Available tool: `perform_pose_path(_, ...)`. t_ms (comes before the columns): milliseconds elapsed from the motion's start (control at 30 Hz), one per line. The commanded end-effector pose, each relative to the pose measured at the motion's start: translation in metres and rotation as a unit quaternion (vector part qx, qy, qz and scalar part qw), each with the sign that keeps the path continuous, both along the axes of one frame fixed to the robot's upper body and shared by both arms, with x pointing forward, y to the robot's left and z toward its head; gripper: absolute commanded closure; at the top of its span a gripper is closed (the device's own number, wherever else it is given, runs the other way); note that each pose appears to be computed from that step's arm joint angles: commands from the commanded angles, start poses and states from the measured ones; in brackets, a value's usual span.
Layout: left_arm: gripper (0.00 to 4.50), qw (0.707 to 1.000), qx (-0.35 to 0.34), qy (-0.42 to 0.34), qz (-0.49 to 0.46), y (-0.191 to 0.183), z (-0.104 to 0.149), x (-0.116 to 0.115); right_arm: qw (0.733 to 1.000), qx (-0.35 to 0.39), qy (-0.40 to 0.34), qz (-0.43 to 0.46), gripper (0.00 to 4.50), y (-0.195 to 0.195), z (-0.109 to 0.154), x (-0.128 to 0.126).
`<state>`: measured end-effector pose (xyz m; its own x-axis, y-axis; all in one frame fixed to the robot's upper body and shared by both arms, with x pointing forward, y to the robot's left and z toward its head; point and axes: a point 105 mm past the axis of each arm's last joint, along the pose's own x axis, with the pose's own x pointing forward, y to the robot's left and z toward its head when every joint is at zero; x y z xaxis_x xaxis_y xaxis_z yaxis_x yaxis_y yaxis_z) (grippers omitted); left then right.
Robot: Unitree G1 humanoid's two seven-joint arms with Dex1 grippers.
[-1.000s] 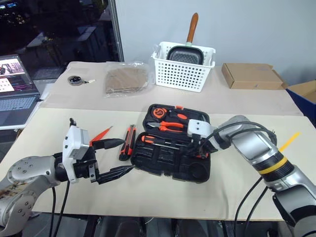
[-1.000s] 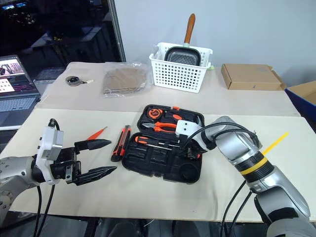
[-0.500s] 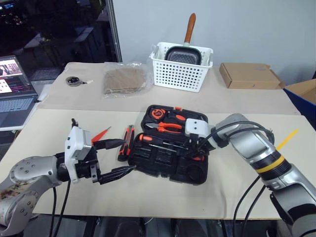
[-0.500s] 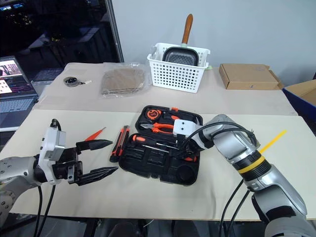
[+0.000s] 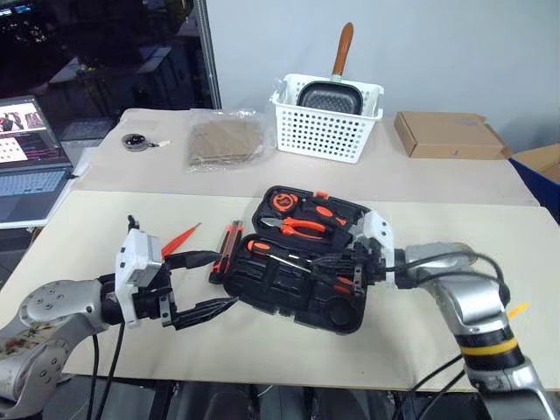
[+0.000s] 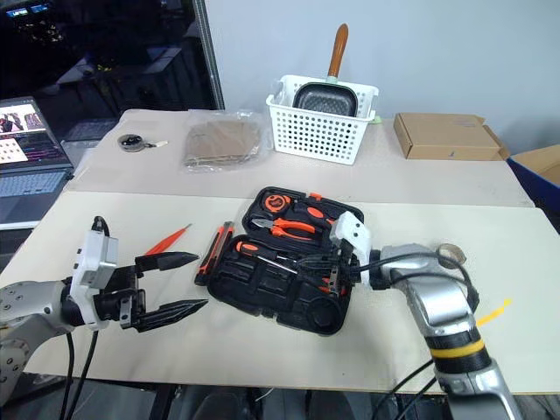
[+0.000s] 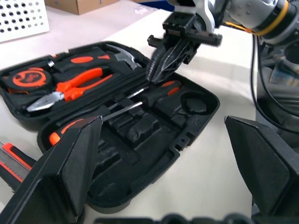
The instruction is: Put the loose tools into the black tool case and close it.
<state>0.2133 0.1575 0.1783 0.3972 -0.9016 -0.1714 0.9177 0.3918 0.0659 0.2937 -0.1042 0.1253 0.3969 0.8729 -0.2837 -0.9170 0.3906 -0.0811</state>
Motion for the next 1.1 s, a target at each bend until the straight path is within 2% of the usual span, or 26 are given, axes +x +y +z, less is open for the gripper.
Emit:
perform_pose_path(33, 0.0, 1.0, 0.012, -0.017, 0.0, 0.004, 0.004, -0.001, 0.995, 0.013, -0.069, -0.07, 4.47, 0.0, 0.011, 0.005)
perform_pose_path(200, 0.0, 1.0, 0.014, -0.015, -0.006, 0.002, 0.002, -0.001, 0.993, -0.022, -0.063, -0.099, 4.47, 0.011, -0.02, 0.001)
perform_pose_path(433, 0.0, 1.0, 0.017, -0.014, -0.007, 0.003, 0.001, 0.0, 0.99, -0.119, -0.07, -0.013, 4.47, 0.017, -0.056, -0.018)
perform_pose_path(600, 0.0, 1.0, 0.019, -0.013, 0.001, 0.002, -0.003, 0.001, 0.975, -0.2, -0.095, 0.015, 4.47, 0.006, -0.08, -0.011)
perform_pose_path(667, 0.0, 1.0, 0.02, -0.009, 0.014, 0.003, -0.006, 0.002, 0.971, -0.212, -0.109, 0.026, 4.47, 0.005, -0.082, -0.011)
perform_pose_path(733, 0.0, 0.999, 0.016, -0.007, 0.034, 0.006, -0.008, 0.004, 0.975, -0.183, -0.122, 0.014, 4.47, 0.009, -0.072, -0.011)
perform_pose_path(833, 0.0, 0.997, 0.004, -0.003, 0.077, 0.012, -0.01, 0.009, 0.989, -0.051, -0.139, -0.027, 4.47, 0.019, -0.032, -0.009)
perform_pose_path(900, 0.0, 0.994, -0.006, -0.001, 0.111, 0.017, -0.011, 0.015, 0.987, -0.01, -0.153, -0.049, 4.47, 0.017, -0.014, -0.008)
perform_pose_path(1000, 0.0, 0.986, -0.021, -0.014, 0.168, 0.026, -0.008, 0.026, 0.988, 0.058, -0.133, -0.053, 4.47, 0.018, 0.011, -0.014)
perform_pose_path(1100, 0.0, 0.97, -0.014, -0.006, 0.241, 0.043, -0.013, 0.041, 0.986, 0.127, -0.106, -0.014, 3.67, 0.021, 0.04, -0.031)
